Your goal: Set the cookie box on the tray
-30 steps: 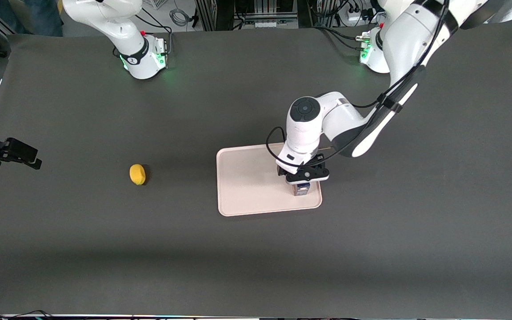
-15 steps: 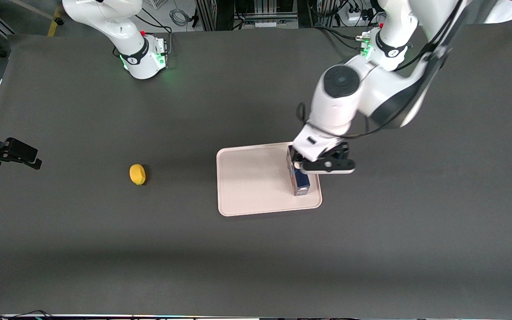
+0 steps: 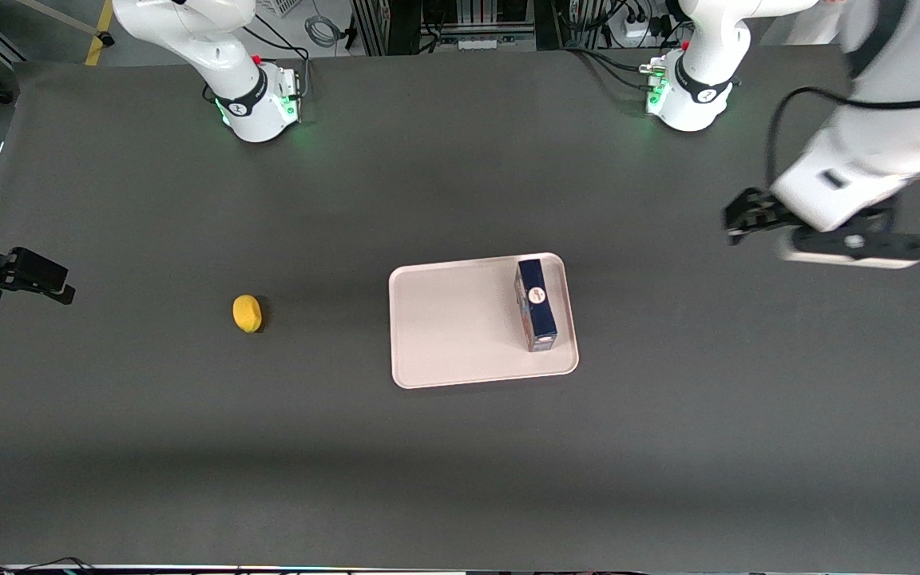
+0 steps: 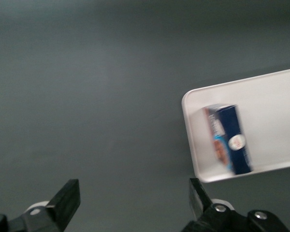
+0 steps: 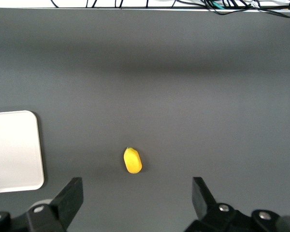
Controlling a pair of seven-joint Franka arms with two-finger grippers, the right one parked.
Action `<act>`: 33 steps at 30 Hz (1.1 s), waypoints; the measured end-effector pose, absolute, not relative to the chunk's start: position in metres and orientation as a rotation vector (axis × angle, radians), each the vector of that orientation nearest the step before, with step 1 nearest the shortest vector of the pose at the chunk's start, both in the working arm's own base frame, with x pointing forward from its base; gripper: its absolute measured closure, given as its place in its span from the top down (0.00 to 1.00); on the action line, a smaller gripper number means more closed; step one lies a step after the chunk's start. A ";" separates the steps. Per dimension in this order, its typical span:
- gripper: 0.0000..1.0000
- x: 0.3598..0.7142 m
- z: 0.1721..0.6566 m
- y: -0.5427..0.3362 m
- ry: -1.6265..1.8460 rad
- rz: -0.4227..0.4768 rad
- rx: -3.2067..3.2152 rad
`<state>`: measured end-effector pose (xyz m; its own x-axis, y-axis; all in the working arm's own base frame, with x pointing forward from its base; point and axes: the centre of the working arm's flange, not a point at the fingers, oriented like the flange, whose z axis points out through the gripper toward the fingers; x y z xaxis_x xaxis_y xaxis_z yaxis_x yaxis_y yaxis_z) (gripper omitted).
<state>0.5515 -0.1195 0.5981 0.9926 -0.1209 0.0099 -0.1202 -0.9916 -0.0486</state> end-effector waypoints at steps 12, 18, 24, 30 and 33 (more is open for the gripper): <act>1.00 0.564 0.605 0.006 0.142 0.011 -3.092; 1.00 0.569 0.598 0.004 0.012 0.009 -3.096; 1.00 0.571 0.594 -0.004 -0.018 0.018 -3.096; 1.00 0.570 0.594 -0.007 -0.036 0.020 -3.096; 1.00 0.569 0.594 -0.009 -0.053 0.023 -3.096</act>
<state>0.5687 -0.0091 0.5939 0.9993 0.0343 -0.0139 0.0336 -0.9984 -0.0453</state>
